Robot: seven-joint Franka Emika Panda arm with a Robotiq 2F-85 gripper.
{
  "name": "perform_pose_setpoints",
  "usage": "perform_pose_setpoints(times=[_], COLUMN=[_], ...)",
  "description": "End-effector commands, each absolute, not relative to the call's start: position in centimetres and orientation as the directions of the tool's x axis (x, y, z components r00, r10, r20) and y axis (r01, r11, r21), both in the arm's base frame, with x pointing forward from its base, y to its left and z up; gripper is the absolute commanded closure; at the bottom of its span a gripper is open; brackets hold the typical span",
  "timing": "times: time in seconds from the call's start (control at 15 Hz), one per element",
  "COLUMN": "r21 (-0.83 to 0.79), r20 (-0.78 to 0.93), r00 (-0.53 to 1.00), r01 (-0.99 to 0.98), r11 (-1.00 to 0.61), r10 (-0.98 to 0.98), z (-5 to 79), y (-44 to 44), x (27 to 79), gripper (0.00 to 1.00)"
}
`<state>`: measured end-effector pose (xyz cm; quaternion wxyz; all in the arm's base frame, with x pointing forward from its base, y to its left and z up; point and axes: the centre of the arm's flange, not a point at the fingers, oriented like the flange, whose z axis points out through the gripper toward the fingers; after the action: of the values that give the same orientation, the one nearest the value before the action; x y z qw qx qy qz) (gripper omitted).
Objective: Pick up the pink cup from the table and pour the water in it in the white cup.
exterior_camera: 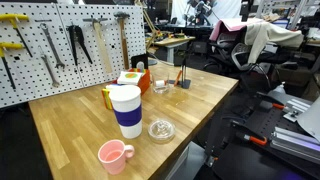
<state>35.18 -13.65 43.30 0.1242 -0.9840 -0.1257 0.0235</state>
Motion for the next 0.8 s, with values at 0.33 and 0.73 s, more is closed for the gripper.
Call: perform_pose_setpoints(times=[0.33,0.73], r21=[-0.250,-0.286], r20=[-0.015,-0.006], r00=[0.967,0.878], r01=[0.241,0.457], r11=[-0.938,-0.842], r10=[0.253,0.479], z=[43.3,41.1], y=[-13.7,-6.4], x=[35.2,35.2], gripper=[0.00,0.00])
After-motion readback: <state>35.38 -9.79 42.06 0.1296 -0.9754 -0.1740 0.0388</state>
